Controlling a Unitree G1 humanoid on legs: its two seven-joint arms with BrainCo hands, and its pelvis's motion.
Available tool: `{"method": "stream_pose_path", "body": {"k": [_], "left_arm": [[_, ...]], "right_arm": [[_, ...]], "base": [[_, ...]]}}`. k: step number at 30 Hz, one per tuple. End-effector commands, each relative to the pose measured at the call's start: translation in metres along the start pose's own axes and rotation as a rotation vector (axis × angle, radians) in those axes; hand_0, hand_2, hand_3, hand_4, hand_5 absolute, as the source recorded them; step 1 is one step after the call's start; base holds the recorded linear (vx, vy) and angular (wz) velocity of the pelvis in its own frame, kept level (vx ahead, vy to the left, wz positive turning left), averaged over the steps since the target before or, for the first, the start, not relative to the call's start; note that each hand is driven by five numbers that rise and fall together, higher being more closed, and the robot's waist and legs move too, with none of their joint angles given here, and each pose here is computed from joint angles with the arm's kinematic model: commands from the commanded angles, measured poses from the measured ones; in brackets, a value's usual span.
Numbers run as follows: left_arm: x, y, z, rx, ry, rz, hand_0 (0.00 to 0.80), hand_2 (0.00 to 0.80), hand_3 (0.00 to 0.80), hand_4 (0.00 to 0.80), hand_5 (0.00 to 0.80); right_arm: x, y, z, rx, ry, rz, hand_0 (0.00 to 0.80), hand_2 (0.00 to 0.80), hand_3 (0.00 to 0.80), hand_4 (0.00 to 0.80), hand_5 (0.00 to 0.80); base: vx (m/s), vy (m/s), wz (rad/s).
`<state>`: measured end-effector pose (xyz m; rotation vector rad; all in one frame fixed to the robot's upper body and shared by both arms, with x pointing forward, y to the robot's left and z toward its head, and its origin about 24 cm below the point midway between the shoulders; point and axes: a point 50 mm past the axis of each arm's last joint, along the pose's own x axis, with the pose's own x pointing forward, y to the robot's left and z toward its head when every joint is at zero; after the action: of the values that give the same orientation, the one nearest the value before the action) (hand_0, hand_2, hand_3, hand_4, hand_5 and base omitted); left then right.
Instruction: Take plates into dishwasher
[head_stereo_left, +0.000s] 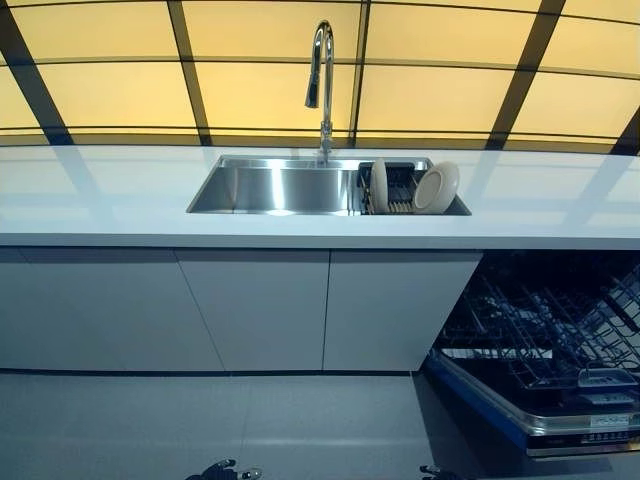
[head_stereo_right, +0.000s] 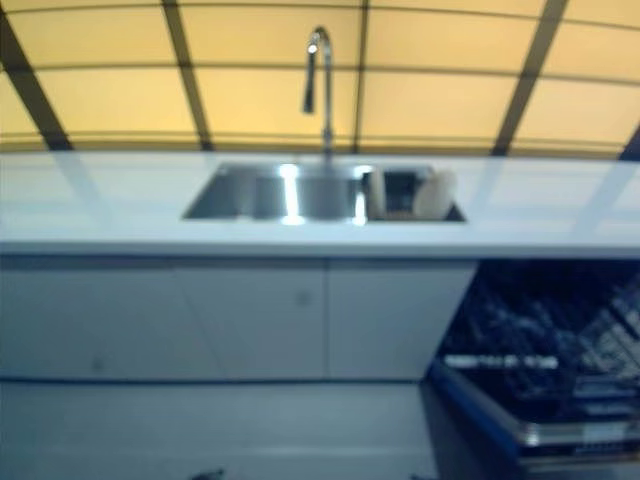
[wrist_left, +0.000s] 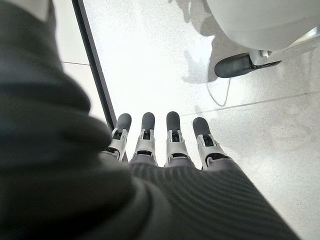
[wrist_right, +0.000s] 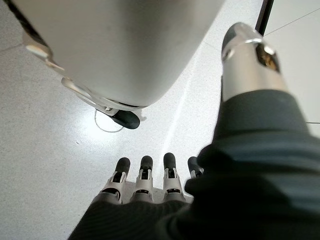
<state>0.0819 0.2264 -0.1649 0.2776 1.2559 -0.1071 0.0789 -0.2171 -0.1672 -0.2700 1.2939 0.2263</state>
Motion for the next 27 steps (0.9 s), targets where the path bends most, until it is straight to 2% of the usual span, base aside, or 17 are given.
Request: {"method": "stream_pose_path", "body": {"k": [1, 6, 8, 12, 16, 19, 23, 27], "left_arm": [[0.004, -0.007, 0.019, 0.034, -0.02, -0.021, 0.0, 0.0, 0.0, 0.0, 0.0], [0.004, -0.007, 0.022, 0.024, -0.039, -0.021, 0.0, 0.0, 0.0, 0.0, 0.0], [0.004, -0.006, 0.022, 0.033, -0.034, -0.016, 0.0, 0.0, 0.0, 0.0, 0.0], [0.003, 0.0, 0.018, 0.051, -0.026, 0.005, 0.0, 0.0, 0.0, 0.0, 0.0], [0.0, 0.004, 0.006, 0.045, -0.017, 0.018, 0.0, 0.0, 0.0, 0.0, 0.0], [0.0, 0.0, 0.006, 0.043, -0.016, 0.009, 0.0, 0.0, 0.0, 0.0, 0.0], [0.001, -0.007, 0.008, 0.049, -0.013, -0.006, 0.0, 0.0, 0.0, 0.0, 0.0], [0.001, -0.011, 0.007, 0.063, -0.013, -0.015, 0.0, 0.0, 0.0, 0.0, 0.0]], "right_arm": [[0.002, -0.003, 0.016, -0.008, -0.014, -0.002, 0.0, 0.0, 0.0, 0.0, 0.0], [0.002, -0.002, 0.018, -0.007, -0.048, 0.024, 0.0, 0.0, 0.0, 0.0, 0.0], [0.001, -0.001, 0.035, 0.011, -0.166, 0.089, 0.0, 0.0, 0.0, 0.0, 0.0], [-0.025, 0.017, 0.124, 0.052, -0.523, 0.451, 0.0, 0.0, 0.0, 0.0, 0.0], [-0.1, 0.044, 0.192, 0.173, -1.007, 0.897, 0.0, 0.0, 0.0, 0.0, 0.0], [-0.15, 0.047, 0.223, 0.195, -1.294, 1.038, 0.0, 0.0, 0.0, 0.0, 0.0], [-0.215, 0.032, 0.262, 0.296, -1.624, 1.094, 0.0, 0.0, 0.0, 0.0, 0.0], [-0.254, 0.018, 0.283, 0.327, -1.813, 1.031, 0.0, 0.0, 0.0, 0.0, 0.0]], "base": [[0.0, 0.0, 0.0], [0.0, 0.0, 0.0], [0.0, 0.0, 0.0], [-0.048, -0.012, -0.03], [-0.043, 0.008, 0.0], [-0.012, 0.06, 0.0], [-0.008, 0.088, -0.05], [0.01, 0.118, -0.12]]}}
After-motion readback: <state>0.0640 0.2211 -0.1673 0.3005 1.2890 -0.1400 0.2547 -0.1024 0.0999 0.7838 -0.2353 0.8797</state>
